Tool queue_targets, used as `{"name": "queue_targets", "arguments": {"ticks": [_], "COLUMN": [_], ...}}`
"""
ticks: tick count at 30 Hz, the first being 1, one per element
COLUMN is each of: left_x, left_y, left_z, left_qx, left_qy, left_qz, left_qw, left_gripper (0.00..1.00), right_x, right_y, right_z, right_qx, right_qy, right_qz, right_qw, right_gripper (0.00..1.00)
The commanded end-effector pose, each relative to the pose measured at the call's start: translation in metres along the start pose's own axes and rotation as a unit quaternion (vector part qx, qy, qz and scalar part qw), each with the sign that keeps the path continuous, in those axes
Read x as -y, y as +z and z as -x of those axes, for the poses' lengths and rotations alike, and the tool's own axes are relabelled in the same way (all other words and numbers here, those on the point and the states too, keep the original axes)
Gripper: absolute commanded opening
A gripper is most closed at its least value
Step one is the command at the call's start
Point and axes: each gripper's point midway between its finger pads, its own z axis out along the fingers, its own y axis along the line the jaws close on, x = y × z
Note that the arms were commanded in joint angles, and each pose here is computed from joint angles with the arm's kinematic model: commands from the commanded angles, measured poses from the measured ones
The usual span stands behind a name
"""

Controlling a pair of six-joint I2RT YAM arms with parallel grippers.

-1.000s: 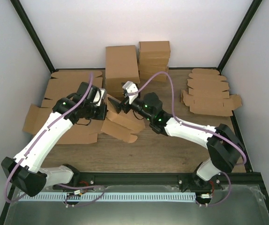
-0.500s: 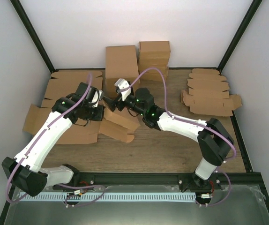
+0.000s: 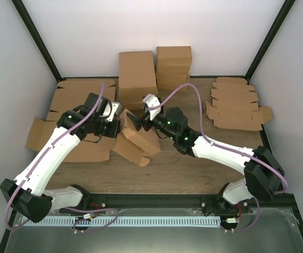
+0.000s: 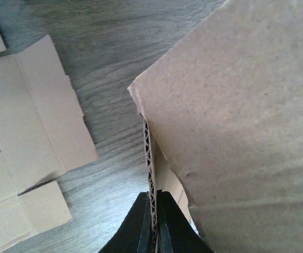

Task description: Fold the paper box

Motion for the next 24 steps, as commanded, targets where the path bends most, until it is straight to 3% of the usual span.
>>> {"name": "queue_targets", "arguments": {"ticks": [1,13,18,24], "left_x": [0.018,0.027,0.019,0.01], "left_y": [-0.019,-0.031,-0.022,-0.017], "left_z": [0.01,0.003,-0.004,-0.008], "left_qx": [0.027,0.019,-0.007,-0.022], "left_qy": [0.02,0.021,0.013,-0.003], "left_qz": [-0.038,-0.048,-0.021,0.003], "left_qw": [0.999,0.998,1.0,1.0], "left_gripper": [0.04,0.04,0.04,0.04], "right_x": [0.009,0.032,0.026,0.041], "right_y": [-0.019,-0.056,-0.068,-0.095], "right_z": [0.003,-0.005,-0.001,-0.004], "right_qx": [0.0,-0.02,-0.029,-0.058], "right_qy": [0.003,0.037,0.05,0.065], "right_qz": [-0.038,-0.075,-0.058,-0.102], "right_qw": [0.999,0.996,0.997,0.991], "right_gripper": [1.0,1.0,1.0,1.0]}}
